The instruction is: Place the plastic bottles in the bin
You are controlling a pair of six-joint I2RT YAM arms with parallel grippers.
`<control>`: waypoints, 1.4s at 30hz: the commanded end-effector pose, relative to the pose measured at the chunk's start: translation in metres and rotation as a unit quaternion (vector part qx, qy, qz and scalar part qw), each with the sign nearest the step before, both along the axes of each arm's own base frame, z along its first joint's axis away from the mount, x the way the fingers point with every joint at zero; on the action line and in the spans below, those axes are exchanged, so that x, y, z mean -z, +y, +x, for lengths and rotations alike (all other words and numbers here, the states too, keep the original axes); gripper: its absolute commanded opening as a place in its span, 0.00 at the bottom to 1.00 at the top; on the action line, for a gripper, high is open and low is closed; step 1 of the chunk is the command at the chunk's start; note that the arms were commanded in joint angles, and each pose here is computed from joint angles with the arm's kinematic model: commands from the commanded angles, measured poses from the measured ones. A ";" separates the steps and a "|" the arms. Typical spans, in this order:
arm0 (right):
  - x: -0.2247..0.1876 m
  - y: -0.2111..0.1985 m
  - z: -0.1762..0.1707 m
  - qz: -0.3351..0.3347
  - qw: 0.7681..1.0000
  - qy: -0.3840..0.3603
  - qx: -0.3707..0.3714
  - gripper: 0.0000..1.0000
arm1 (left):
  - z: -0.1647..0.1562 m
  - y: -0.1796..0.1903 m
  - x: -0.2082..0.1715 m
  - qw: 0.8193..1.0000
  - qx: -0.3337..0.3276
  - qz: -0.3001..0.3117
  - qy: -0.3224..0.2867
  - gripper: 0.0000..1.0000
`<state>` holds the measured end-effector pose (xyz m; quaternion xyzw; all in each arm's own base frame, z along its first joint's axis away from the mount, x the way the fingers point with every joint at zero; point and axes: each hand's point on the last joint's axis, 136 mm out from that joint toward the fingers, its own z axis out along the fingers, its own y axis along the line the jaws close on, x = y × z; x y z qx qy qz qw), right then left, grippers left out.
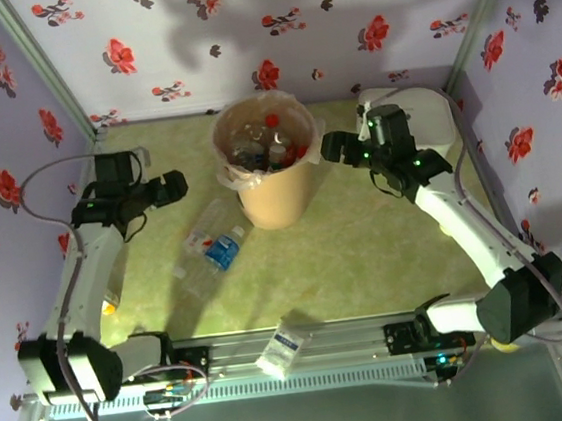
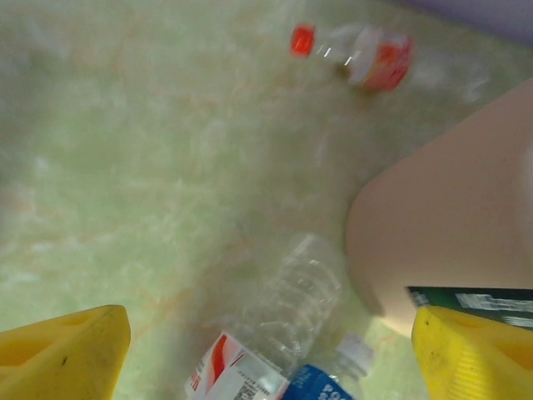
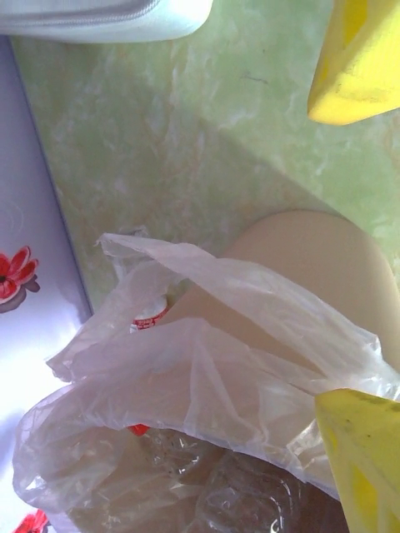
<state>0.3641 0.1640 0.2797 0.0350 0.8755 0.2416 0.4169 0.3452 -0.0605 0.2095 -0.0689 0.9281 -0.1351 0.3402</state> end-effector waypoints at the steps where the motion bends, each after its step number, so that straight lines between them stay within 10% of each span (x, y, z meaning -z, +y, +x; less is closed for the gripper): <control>1: -0.008 -0.018 -0.007 -0.009 1.000 -0.012 0.025 0.83 | 0.020 -0.009 0.030 1.000 -0.005 -0.002 0.017 0.93; 15: -0.001 -0.030 -0.010 -0.013 0.999 0.003 0.033 0.83 | 0.040 -0.076 0.124 0.978 0.157 0.061 0.125 1.00; 32: 0.004 -0.026 -0.007 -0.001 0.999 0.011 0.032 0.83 | 0.028 -0.072 0.167 0.957 0.184 0.120 0.190 1.00; 42: 0.005 -0.028 -0.009 -0.001 0.999 0.012 0.035 0.83 | 0.046 -0.059 0.150 0.958 0.158 0.164 0.176 0.77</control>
